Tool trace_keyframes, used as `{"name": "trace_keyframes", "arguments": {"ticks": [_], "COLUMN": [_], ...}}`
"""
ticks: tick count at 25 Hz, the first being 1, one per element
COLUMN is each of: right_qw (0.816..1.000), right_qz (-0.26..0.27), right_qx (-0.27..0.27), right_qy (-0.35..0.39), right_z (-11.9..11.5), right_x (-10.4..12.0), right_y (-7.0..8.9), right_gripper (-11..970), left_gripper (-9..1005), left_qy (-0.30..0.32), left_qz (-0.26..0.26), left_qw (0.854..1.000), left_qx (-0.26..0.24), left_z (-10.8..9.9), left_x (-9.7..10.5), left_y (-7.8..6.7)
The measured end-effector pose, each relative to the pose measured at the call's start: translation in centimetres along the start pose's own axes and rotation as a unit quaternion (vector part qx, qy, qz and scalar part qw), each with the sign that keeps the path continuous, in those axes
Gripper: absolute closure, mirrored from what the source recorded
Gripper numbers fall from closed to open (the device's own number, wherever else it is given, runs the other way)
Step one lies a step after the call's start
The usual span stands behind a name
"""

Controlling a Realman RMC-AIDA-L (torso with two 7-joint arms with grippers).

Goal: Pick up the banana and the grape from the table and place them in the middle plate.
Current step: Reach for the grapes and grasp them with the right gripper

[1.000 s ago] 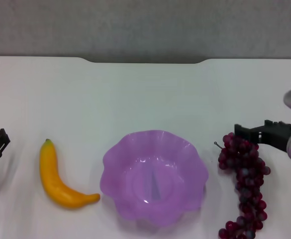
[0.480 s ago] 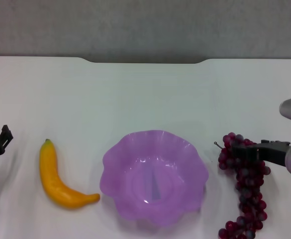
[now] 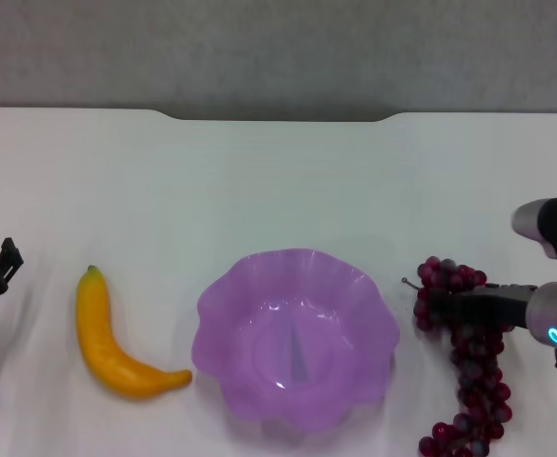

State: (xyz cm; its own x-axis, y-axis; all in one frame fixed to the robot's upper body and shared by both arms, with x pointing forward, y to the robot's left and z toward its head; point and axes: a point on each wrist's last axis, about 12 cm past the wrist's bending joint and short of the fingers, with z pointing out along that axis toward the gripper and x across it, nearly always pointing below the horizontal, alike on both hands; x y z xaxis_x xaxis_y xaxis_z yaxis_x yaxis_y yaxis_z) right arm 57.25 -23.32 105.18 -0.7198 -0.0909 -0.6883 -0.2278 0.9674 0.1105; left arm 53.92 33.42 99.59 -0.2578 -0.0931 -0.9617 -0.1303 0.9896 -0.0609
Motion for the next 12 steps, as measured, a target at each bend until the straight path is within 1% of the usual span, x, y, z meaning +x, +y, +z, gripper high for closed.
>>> {"name": "trace_keyframes", "arguments": {"ticks": [7,12], "right_qw": [1.0,1.0], "right_qz": [-0.022,-0.02], "right_qx": [-0.003,0.002], "right_qy": [0.013,0.023], "right_z": [1.0,1.5], "right_x": [0.6,1.0], "right_y": [0.6,0.3], "right_gripper": [83,84], "left_gripper": [106,105], "left_qy": [-0.004,-0.004], "left_qz": [-0.001,-0.001], "left_qw": [1.0,1.0], "left_qx": [0.006,0.005], "left_z": [0.3,0.3], "left_x": [-0.3,-0.3], "left_y": [-0.5,-0.4]}}
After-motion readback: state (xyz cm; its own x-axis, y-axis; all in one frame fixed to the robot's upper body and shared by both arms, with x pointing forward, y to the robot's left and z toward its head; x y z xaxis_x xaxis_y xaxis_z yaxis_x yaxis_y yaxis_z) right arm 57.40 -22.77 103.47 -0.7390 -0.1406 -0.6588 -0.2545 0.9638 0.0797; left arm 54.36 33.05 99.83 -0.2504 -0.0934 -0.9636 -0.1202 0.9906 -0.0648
